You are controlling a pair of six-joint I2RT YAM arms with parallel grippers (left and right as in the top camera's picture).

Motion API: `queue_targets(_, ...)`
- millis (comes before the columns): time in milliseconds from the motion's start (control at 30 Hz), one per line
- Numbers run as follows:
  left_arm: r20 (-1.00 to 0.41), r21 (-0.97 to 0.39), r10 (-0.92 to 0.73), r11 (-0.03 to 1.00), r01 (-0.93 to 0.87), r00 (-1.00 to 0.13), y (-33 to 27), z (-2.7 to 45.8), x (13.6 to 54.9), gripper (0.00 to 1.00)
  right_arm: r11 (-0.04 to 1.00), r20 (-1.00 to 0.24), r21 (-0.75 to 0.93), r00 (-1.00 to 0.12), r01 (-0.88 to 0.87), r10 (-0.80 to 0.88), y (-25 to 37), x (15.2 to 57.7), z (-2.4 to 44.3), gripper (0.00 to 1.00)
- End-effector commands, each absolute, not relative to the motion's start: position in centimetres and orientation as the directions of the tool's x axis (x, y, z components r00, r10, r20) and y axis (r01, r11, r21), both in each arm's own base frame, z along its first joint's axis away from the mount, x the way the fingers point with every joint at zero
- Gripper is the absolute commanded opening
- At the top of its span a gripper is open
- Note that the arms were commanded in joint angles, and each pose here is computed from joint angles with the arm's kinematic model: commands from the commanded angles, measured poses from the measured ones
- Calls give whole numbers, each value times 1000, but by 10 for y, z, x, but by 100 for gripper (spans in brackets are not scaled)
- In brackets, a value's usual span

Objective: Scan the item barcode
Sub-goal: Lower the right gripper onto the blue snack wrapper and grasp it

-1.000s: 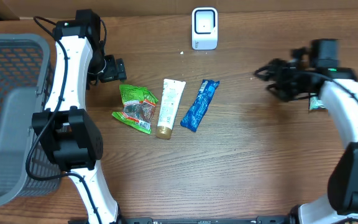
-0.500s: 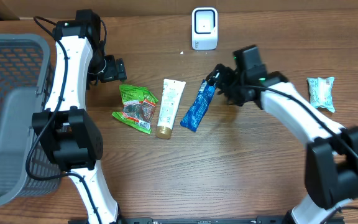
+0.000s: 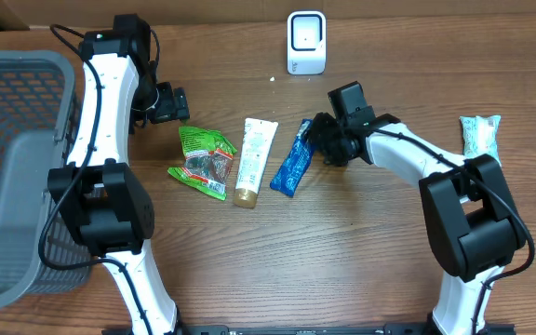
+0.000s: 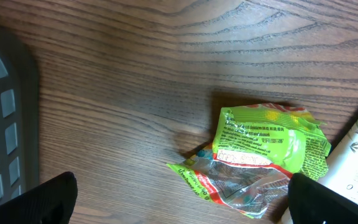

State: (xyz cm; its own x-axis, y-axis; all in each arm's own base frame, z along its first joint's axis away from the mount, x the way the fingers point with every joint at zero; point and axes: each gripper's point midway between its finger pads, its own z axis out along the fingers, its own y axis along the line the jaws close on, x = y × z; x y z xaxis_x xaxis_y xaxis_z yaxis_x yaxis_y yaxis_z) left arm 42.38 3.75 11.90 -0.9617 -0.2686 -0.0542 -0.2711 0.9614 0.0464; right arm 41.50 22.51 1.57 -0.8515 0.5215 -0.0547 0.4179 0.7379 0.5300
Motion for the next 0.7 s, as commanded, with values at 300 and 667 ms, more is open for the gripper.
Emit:
queue_targets(300, -75, 37, -270, 961, -273, -960, 33, 128, 423, 100, 759, -1, 492, -872, 427, 490, 238, 397, -8, 27)
queue_targets(667, -75, 37, -270, 961, -273, -960, 33, 128, 423, 100, 705, -114, 709, -987, 1, 117, 274, 399, 36, 33)
